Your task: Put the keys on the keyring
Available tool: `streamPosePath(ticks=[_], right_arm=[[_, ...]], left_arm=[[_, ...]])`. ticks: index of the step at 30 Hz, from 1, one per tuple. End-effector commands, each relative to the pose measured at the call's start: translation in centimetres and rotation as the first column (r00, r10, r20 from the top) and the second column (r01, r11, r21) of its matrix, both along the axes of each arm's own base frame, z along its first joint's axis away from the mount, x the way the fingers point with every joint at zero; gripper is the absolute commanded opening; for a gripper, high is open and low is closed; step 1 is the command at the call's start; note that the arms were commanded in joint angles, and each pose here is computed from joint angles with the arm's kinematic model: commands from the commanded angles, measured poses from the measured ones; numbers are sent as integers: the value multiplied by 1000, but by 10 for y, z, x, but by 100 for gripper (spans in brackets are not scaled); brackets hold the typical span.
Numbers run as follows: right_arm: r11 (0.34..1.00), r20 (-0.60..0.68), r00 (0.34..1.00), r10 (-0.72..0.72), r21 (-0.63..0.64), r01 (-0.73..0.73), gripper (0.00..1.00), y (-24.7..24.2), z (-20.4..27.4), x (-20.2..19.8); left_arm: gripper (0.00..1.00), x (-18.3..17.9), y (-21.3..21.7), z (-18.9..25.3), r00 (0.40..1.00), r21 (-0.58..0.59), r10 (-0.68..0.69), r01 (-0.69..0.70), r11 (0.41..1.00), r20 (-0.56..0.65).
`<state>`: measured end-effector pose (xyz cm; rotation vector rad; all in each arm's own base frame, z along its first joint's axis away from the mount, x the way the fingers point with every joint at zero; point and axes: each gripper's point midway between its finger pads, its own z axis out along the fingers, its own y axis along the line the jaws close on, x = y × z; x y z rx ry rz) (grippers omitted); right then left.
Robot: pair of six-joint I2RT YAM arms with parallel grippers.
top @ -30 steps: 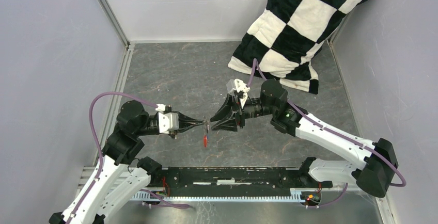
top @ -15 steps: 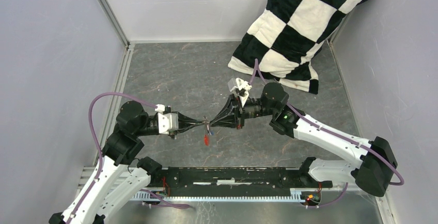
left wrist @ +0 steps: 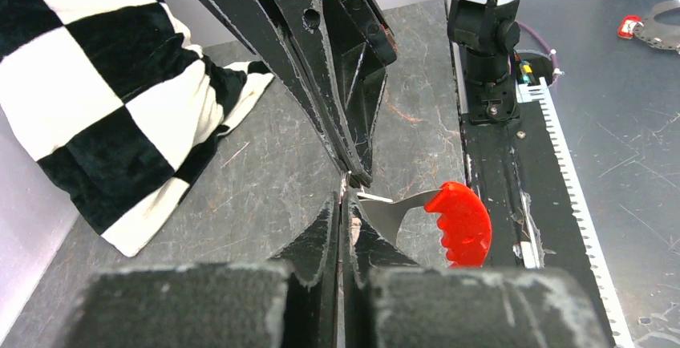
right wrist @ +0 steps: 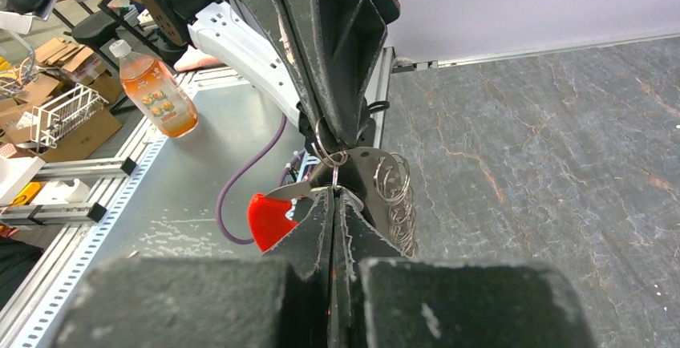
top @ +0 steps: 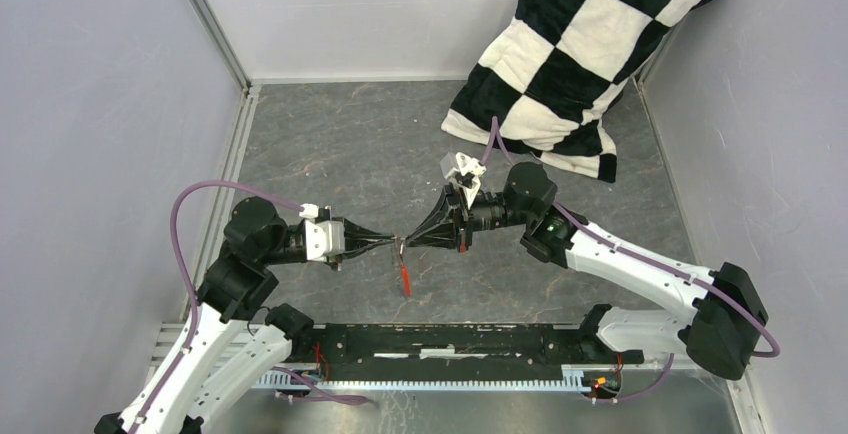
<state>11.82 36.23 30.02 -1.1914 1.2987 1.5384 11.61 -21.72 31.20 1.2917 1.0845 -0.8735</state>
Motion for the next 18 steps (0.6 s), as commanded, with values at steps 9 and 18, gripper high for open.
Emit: streamPosePath(ticks=[9, 18], right_arm=[[999, 10, 999, 33, 13, -33, 27, 3, 4, -2], [999, 236, 970, -48, 19, 44, 51, -4, 39, 16]], left_arm=[[2, -1, -1, 18, 998, -46, -4, 7, 999, 59], [2, -4, -1, 18, 998, -39, -22, 24, 999, 51]])
